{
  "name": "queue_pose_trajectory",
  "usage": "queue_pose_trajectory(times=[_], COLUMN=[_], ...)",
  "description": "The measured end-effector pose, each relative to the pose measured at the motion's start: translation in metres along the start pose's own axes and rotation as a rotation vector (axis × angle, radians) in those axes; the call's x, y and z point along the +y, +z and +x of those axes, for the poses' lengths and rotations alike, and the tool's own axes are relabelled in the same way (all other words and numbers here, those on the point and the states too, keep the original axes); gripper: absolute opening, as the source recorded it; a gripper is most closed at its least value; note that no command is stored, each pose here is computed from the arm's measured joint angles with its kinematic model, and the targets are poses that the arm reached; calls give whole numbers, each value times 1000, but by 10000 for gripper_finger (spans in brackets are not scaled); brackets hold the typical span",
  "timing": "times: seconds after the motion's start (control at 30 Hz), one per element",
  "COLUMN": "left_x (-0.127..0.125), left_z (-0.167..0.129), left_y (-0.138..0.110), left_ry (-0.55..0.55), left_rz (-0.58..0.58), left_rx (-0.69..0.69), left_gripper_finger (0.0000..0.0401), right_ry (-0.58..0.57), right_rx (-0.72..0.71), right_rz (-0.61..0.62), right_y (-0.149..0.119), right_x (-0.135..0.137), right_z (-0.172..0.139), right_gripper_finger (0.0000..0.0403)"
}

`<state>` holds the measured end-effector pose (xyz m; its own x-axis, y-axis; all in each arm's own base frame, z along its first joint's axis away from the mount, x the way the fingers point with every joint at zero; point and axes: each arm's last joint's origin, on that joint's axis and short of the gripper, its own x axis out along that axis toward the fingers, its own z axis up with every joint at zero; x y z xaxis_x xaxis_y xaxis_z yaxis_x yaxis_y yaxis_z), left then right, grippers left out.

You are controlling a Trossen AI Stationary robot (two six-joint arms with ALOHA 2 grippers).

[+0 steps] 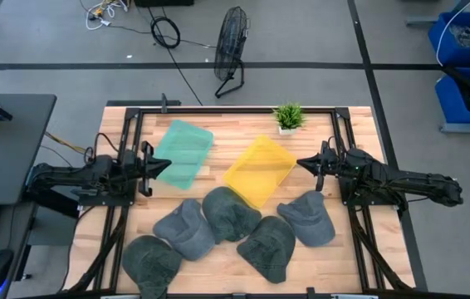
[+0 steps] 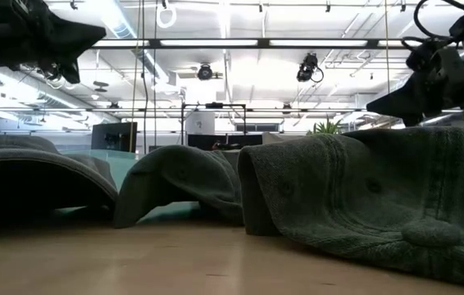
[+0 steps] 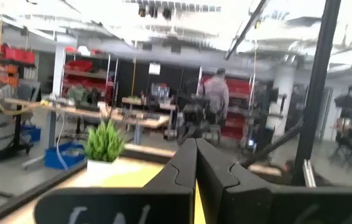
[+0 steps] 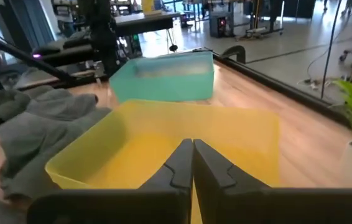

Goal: Pick & Place hat
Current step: Put the right blue cap into the yellow basket

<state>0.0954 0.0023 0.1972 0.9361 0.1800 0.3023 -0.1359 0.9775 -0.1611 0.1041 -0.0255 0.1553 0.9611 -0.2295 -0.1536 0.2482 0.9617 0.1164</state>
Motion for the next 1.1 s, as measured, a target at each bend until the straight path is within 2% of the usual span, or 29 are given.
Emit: queue_pose_trajectory(times=[0.13, 0.27, 0.6, 0.67, 0.87, 0.97, 1.1], left_x=[0, -1, -1, -1, -2, -2, -2], left_z=[0, 0, 0, 0, -1, -1, -1], left_y=[4, 7, 10, 13, 15, 16, 16], left_ry=[-5, -11, -10, -9, -7, -6, -9], left_rz=[20, -4, 139, 157, 151, 150, 118], left_rx=[-43, -53, -88, -111, -136, -139, -144], left_gripper_finger=[6, 19, 137, 156, 176, 176, 177], right_ry=[-7, -143, -158, -83, 137, 213, 231], right_rx=[-19, -47, -86, -148, -464, -488, -460], right_rz=[-70, -19, 4, 20, -139, -163, -99], right_y=[2, 4, 7, 13, 44, 55, 73], right_x=[0, -4, -4, -1, 8, 12, 14], right_z=[0, 0, -1, -1, -11, -15, -18], right_gripper_finger=[18, 18, 18, 18, 19, 27, 48])
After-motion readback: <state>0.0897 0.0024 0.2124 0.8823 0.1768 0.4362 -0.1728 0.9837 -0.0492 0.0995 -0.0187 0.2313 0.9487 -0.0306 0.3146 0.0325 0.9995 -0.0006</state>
